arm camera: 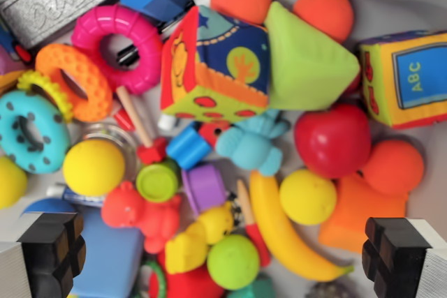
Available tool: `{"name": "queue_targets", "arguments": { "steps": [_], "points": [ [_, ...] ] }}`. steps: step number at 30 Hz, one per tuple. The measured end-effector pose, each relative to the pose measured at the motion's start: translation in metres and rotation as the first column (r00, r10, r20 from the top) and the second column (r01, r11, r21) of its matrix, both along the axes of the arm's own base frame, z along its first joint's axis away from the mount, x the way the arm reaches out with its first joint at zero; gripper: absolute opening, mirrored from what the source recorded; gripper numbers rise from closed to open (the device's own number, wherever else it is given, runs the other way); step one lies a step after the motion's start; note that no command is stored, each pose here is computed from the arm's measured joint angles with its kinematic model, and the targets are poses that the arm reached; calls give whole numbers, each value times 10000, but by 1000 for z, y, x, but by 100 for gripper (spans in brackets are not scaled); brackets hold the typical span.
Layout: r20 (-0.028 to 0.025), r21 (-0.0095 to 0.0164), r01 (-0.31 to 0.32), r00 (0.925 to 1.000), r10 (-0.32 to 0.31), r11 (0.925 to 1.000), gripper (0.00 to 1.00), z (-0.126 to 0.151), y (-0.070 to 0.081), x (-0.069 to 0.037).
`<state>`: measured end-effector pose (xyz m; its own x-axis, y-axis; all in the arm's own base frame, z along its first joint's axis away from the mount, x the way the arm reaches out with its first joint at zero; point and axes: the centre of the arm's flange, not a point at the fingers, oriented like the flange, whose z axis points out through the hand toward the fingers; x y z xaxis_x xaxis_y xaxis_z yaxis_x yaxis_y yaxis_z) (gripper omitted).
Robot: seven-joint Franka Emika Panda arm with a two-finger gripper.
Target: Pick an object from the bin
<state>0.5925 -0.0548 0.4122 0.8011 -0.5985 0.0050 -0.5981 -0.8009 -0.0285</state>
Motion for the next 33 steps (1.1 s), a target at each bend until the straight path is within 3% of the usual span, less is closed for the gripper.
{"name": "queue_targets", "arguments": {
  "steps": [12, 18, 24, 33],
  "points": [
    [-12, -23, -1137, 9935, 1137, 9935, 100, -13, 1, 1],
    [-19, -35, -1788, 9839, 1788, 9839, 100, -20, 1, 3],
    [-32, -43, -2432, 9700, 2432, 9700, 100, -27, 1, 3],
    [-47, -54, -3450, 9386, 3450, 9386, 100, -40, 2, 5]
  ]
}}
